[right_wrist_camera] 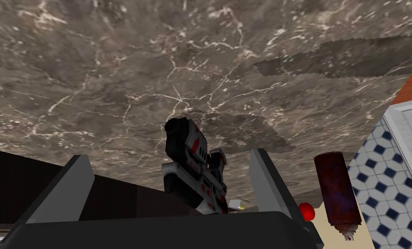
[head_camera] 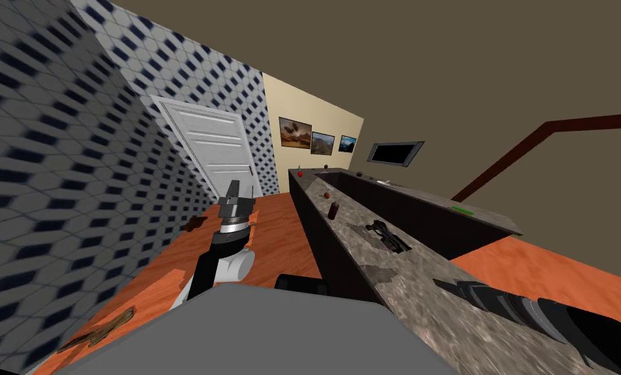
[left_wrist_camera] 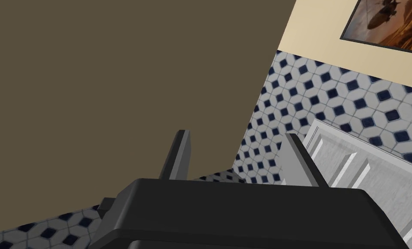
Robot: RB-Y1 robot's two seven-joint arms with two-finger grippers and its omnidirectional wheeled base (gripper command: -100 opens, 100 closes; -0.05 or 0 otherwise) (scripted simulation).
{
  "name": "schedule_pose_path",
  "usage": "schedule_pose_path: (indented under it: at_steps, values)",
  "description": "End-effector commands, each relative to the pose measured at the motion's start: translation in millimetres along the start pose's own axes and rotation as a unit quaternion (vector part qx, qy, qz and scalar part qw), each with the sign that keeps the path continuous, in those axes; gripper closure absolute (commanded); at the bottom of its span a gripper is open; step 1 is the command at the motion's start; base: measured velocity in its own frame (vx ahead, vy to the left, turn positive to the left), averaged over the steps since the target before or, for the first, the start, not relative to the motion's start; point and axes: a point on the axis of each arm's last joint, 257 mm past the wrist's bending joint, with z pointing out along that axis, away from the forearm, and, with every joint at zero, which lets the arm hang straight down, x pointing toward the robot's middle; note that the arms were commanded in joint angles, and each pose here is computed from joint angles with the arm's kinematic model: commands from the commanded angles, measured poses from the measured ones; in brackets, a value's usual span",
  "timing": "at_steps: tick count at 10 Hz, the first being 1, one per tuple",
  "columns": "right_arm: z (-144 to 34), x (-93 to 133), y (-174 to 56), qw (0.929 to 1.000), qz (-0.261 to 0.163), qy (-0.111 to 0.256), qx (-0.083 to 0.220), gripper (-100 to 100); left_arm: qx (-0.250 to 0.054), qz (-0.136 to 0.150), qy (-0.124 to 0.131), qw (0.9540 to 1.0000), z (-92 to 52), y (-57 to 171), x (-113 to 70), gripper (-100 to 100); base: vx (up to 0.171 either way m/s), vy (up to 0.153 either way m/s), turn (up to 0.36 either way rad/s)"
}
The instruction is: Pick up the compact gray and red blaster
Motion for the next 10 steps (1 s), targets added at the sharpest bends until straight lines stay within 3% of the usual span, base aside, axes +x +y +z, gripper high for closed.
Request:
schedule_pose_path:
  at_steps: [1,10]
  values:
    - [-1.0,-5.3,-5.1,0.9997,-0.016,0.016,0.005,-100,0.000,0.000,0.000,1.0000,0.0,0.0,0.0,0,-0.003,-0.014,0.230]
    - [12.4,-18.7,-10.0,0.9940,-0.070,0.084,0.003,-100,0.000,0.000,0.000,1.0000,0.0,0.0,0.0,0,0.019,-0.034,0.219]
